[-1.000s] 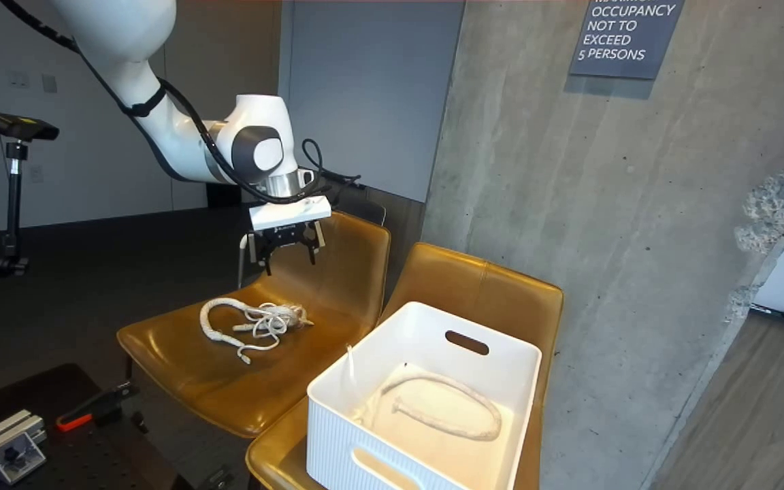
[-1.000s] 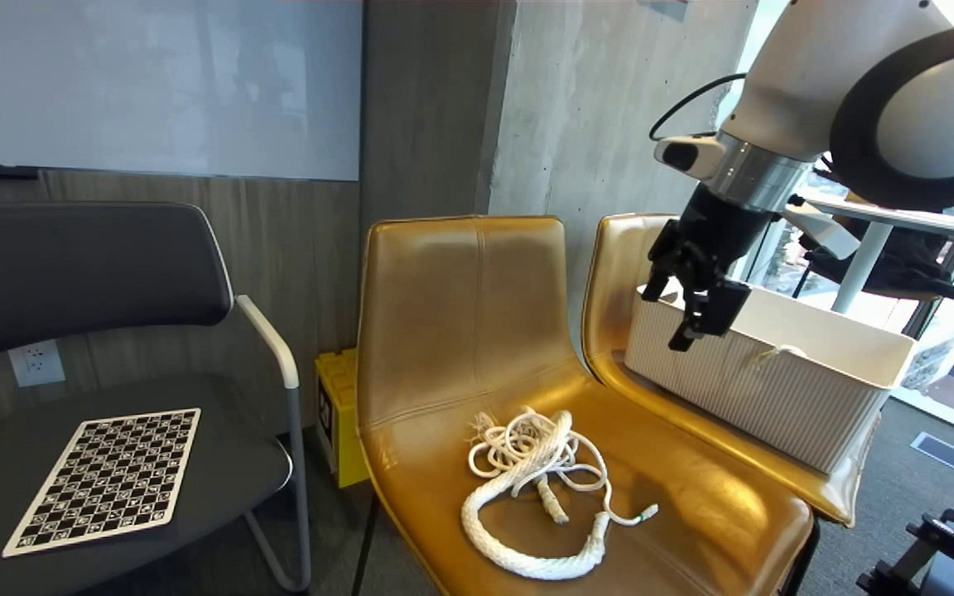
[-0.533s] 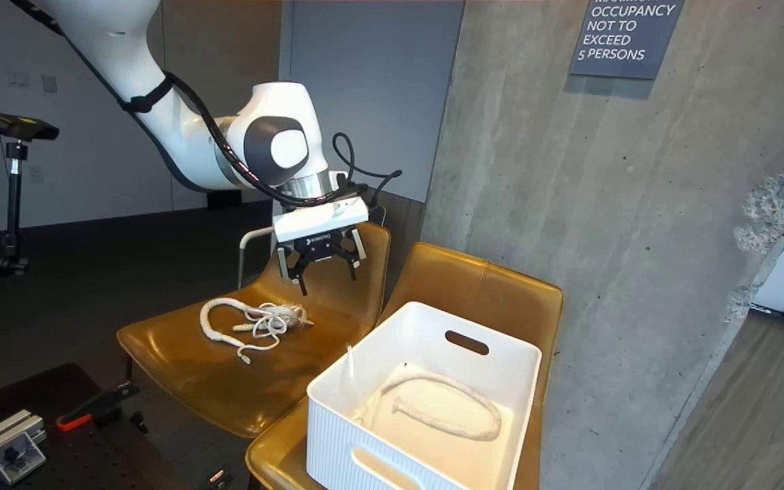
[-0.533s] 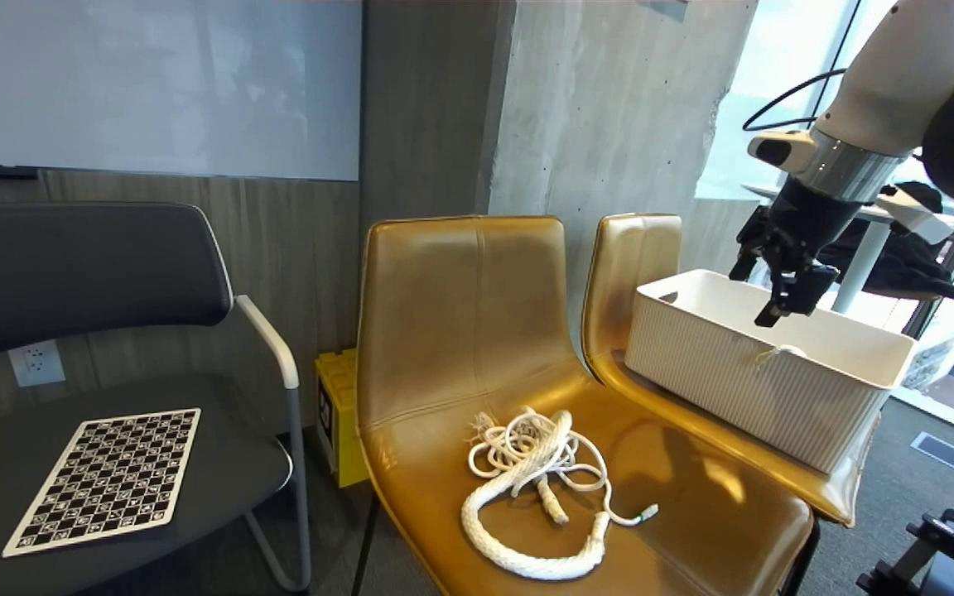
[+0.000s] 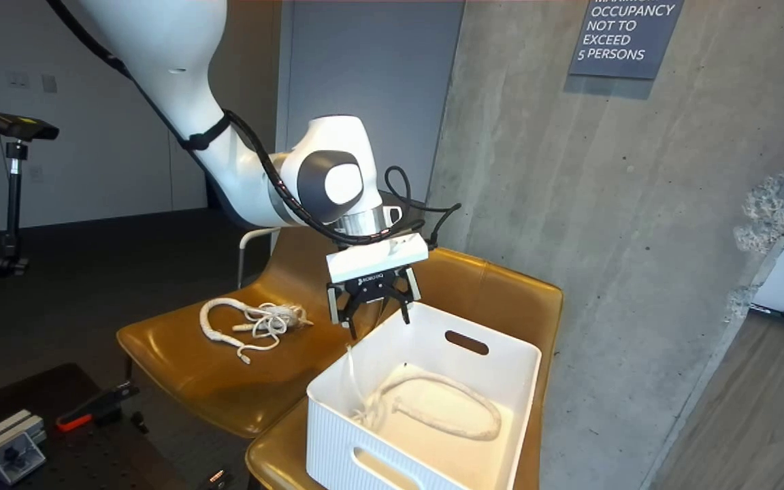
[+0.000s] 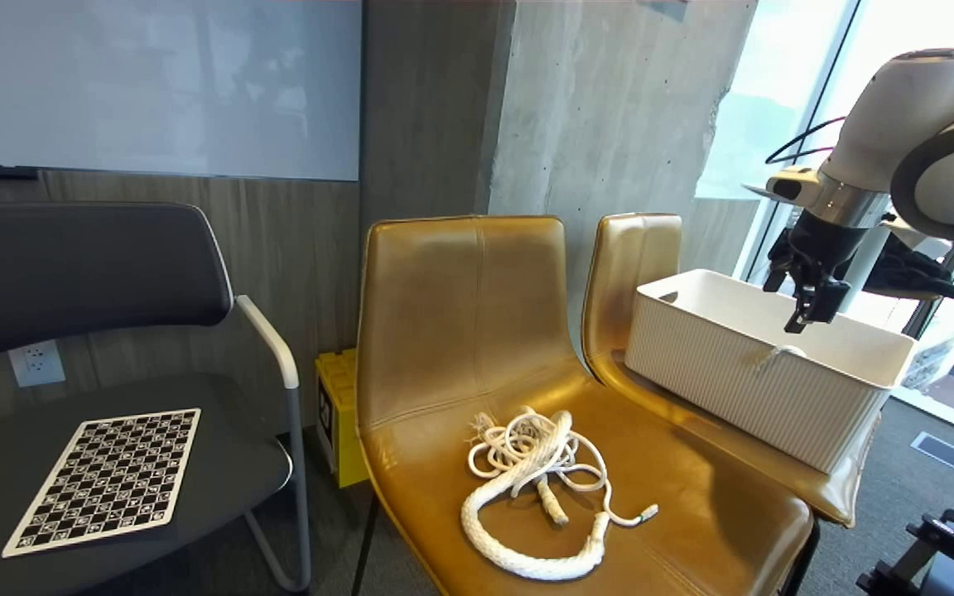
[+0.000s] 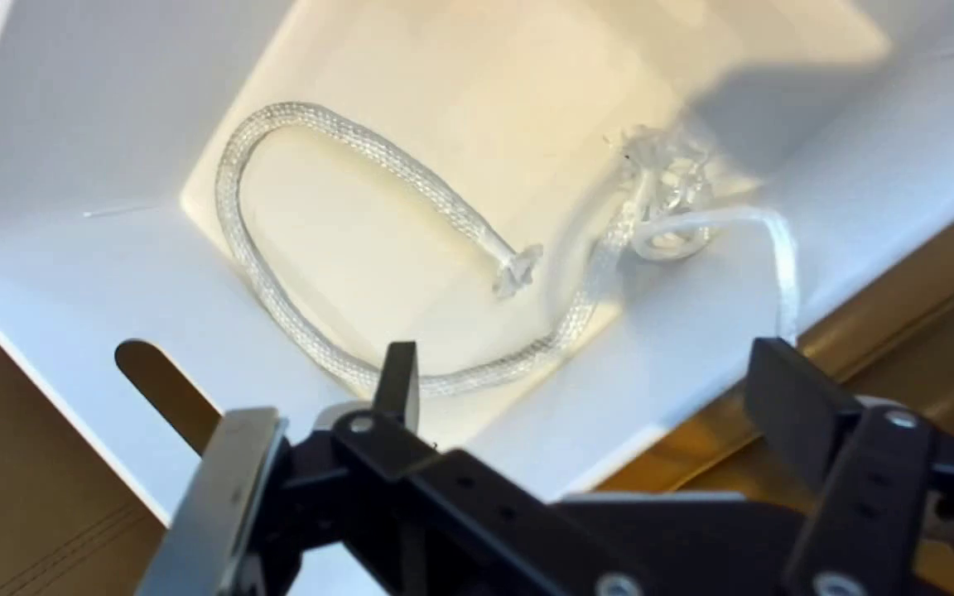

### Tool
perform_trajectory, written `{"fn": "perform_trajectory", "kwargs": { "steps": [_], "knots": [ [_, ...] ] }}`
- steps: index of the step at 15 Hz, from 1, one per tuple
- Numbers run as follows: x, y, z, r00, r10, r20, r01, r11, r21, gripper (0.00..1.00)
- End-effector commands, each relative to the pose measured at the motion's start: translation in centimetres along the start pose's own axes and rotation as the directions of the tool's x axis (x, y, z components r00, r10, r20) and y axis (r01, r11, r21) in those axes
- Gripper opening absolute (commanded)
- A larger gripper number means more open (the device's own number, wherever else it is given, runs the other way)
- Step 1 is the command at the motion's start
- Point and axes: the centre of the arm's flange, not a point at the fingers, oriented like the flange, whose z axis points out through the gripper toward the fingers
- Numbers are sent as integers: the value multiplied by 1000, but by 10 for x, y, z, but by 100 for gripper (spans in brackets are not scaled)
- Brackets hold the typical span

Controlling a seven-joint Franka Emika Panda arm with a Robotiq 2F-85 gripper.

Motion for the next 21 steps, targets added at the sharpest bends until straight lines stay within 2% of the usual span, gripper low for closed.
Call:
{"fn": "perform_trajectory", "kwargs": {
  "steps": [1, 5, 9, 13, 15, 19, 21],
  "knots": [
    [0, 39, 45, 999, -13, 42, 15, 999, -43, 100],
    [-10, 74, 92, 997, 38, 74, -34, 998, -49, 100],
    [-24, 106, 130, 985, 153, 79, -148, 987, -66, 100],
    [-19, 117, 150, 937, 348, 40, -345, 937, -62, 100],
    [-11, 116, 156, 911, 410, 34, -407, 910, -75, 100],
    [-11, 107, 161, 860, 505, 66, -492, 857, -152, 100],
    [-17, 103, 165, 825, 556, 95, -533, 823, -195, 100]
  ]
}}
